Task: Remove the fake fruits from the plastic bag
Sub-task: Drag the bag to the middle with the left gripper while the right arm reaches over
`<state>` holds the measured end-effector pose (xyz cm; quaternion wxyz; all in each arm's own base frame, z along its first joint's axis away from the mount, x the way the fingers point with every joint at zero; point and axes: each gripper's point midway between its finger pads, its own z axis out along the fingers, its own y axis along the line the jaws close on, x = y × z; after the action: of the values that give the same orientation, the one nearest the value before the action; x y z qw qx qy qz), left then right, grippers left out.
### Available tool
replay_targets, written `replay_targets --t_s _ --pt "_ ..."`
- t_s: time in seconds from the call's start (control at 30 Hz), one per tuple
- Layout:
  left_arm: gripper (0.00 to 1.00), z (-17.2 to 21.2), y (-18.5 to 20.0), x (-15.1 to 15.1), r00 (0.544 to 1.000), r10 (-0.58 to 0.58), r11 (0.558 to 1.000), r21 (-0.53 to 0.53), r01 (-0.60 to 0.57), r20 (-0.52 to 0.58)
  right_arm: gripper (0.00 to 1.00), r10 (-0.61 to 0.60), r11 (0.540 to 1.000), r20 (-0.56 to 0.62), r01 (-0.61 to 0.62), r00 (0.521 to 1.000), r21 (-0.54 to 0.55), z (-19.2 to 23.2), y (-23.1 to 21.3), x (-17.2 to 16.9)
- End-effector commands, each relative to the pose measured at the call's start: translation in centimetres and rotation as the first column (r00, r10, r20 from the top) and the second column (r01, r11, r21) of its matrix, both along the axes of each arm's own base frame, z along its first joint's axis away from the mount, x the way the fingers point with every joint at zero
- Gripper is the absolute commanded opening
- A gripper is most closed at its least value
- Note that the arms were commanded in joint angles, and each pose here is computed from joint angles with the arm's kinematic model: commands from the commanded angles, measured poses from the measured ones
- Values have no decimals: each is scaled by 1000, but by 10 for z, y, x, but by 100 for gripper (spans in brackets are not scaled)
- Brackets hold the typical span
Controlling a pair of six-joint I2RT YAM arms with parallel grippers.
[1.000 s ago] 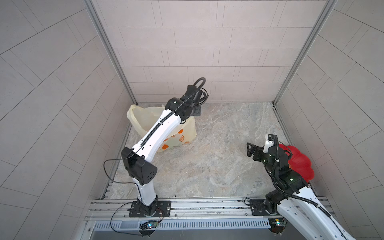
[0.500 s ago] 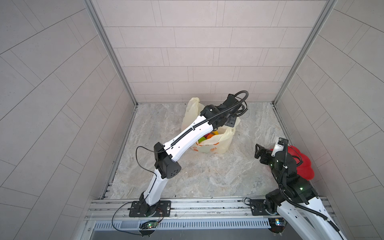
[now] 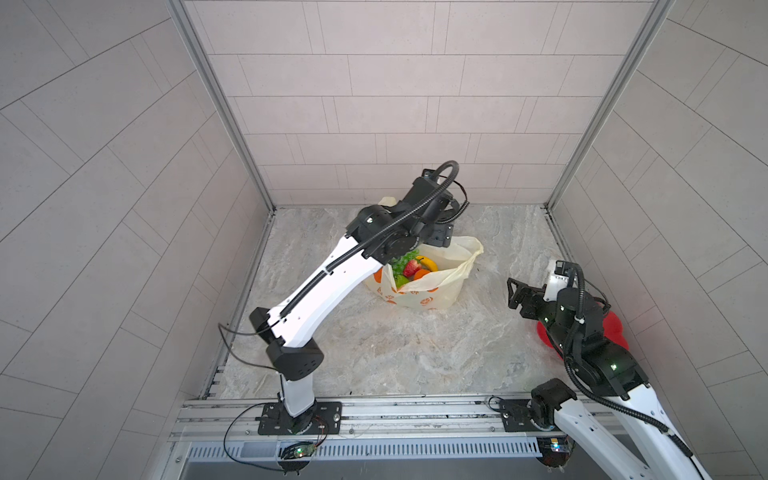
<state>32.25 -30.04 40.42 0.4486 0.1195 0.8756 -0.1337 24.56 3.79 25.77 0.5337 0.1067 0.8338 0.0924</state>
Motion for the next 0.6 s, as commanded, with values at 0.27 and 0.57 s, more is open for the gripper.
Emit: replay_targets --t_s 0.27,0.57 --pt "91 -20 87 15 961 267 947 168 -274 65 94 120 993 -136 -117 983 32 6 59 60" --pt "100 -110 103 62 925 360 919 219 -328 -123 95 179 982 -262 -157 948 103 -24 96 91"
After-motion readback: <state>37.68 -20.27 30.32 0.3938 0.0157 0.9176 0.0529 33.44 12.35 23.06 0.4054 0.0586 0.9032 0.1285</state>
